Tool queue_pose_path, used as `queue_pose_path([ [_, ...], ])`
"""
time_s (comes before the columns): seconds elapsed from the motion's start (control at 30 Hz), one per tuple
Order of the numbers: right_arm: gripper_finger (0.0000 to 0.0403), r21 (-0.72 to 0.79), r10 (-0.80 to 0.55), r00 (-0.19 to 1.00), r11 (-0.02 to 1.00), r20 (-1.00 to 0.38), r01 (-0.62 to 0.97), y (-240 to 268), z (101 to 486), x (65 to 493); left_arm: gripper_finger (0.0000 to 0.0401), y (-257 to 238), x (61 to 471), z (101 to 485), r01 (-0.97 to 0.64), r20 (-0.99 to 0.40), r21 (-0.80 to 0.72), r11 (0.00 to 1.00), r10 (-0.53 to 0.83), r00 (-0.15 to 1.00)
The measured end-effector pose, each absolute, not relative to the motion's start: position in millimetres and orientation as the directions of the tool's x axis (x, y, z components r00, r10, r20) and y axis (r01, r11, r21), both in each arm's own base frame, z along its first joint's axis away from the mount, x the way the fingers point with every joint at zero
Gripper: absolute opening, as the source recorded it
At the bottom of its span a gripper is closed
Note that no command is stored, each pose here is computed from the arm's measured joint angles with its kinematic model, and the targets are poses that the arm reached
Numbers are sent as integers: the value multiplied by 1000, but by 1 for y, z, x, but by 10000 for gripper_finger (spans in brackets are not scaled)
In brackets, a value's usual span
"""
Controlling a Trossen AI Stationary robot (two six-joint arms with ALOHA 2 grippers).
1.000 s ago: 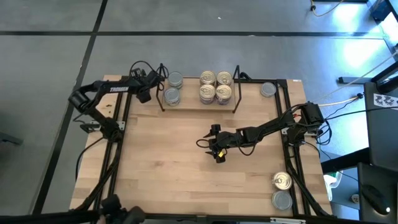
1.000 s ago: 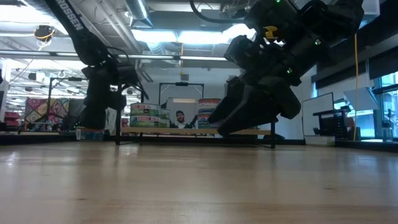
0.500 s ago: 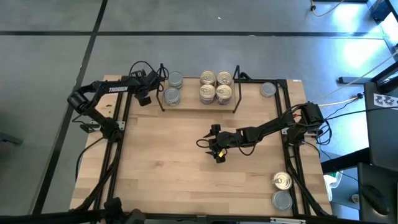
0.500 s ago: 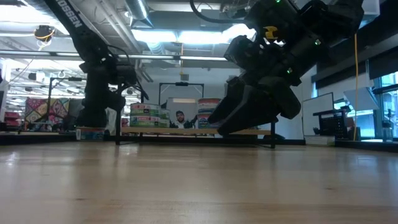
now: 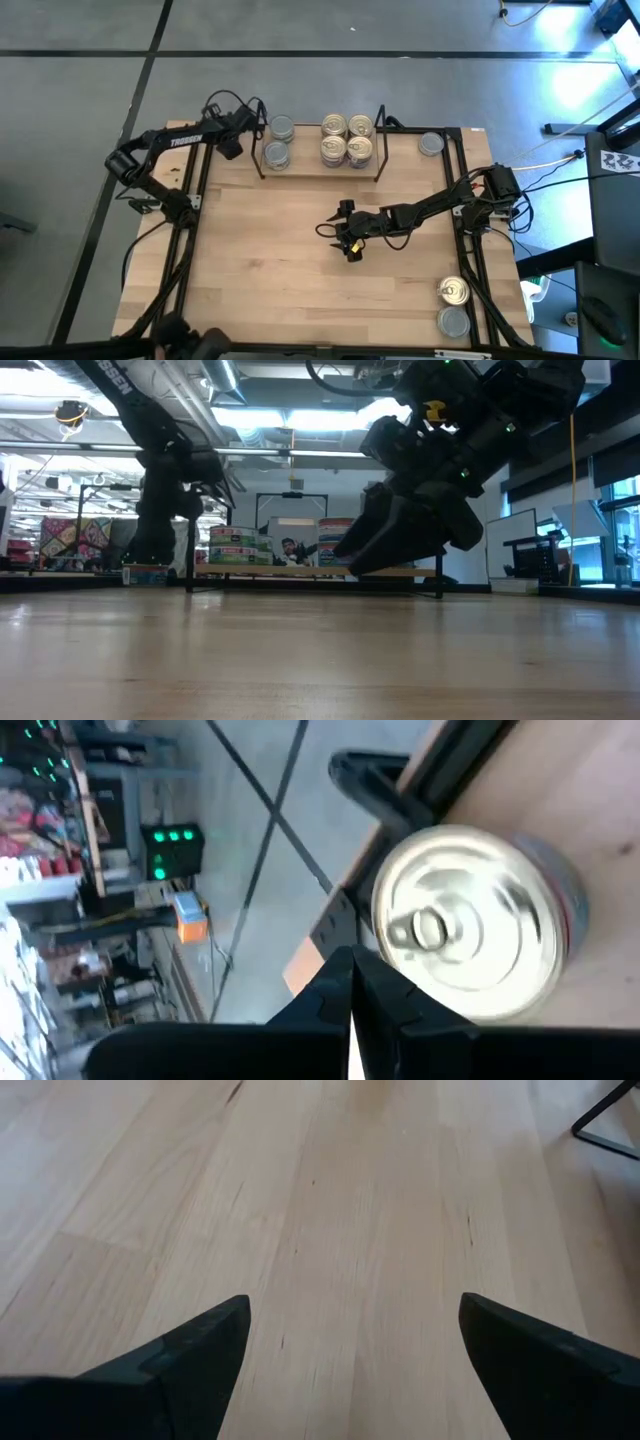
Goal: Stack canned seafood by type on shelf
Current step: Put the blue and pink tuna can on the shelf
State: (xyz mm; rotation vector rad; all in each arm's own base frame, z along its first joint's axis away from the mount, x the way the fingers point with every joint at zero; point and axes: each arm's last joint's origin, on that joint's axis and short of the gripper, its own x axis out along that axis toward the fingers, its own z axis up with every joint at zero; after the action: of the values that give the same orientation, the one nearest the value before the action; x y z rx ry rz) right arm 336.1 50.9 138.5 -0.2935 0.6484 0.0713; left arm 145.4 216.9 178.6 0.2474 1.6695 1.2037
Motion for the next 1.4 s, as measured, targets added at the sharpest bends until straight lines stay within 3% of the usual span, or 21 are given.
queue_pose_path([
  [0.37, 353, -247, -25, 799, 956, -601, -156, 51, 139, 336, 1, 225, 151, 150, -187, -631, 748, 637, 595, -498],
  [1.0, 353, -247, -25, 798, 956, -602, -156, 51, 139, 336, 1, 221, 146, 148, -329, -809, 577, 748, 467, -358],
  [1.23, 353, -247, -25, 798, 956, -602, -156, 51, 139, 336, 1, 220, 143, 154, -370, -823, 563, 739, 461, -333],
  [1.4, 353, -247, -25, 798, 956, -602, -156, 51, 139, 336, 1, 217, 141, 162, -424, -883, 464, 778, 370, -288],
])
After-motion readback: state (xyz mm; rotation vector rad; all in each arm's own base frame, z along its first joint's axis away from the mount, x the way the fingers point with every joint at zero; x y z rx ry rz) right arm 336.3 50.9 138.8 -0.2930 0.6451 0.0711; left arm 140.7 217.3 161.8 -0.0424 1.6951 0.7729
